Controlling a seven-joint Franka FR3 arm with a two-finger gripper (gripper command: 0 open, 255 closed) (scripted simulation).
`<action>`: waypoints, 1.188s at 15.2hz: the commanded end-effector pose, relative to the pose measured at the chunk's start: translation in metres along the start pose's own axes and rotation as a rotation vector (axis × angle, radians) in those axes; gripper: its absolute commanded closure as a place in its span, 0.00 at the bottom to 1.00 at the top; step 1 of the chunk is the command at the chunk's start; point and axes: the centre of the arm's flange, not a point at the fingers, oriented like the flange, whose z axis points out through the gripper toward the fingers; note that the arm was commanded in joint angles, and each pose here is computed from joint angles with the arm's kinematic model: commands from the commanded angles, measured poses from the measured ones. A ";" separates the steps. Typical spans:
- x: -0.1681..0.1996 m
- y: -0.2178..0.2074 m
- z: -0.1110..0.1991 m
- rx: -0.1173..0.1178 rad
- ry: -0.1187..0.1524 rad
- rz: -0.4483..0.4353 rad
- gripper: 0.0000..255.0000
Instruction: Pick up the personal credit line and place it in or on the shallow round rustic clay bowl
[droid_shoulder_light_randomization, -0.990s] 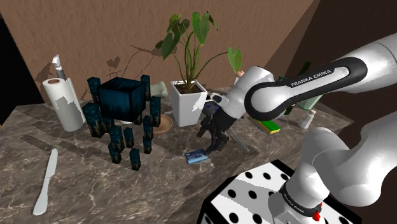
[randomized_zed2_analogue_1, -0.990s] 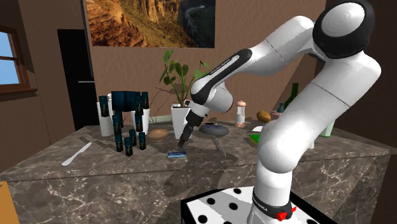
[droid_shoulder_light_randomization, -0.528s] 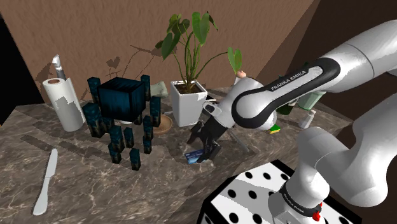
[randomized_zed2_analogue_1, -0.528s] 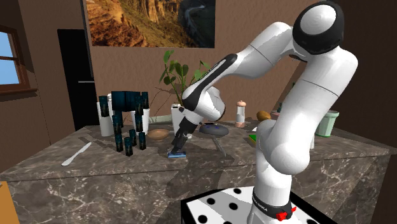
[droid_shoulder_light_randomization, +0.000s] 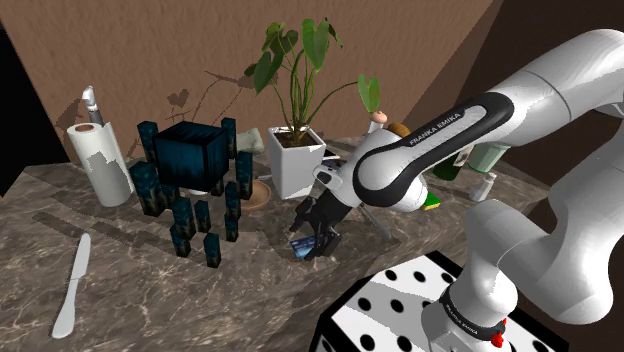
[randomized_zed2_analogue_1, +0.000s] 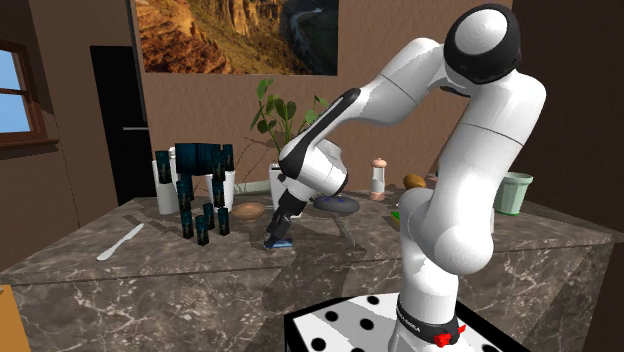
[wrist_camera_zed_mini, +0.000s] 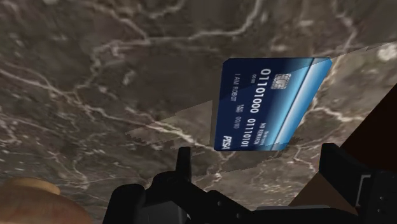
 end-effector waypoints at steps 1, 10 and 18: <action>0.000 0.000 0.000 0.000 0.000 0.000 0.00; 0.000 0.000 0.000 0.000 0.000 0.000 1.00; 0.018 0.000 -0.026 0.000 0.000 0.000 1.00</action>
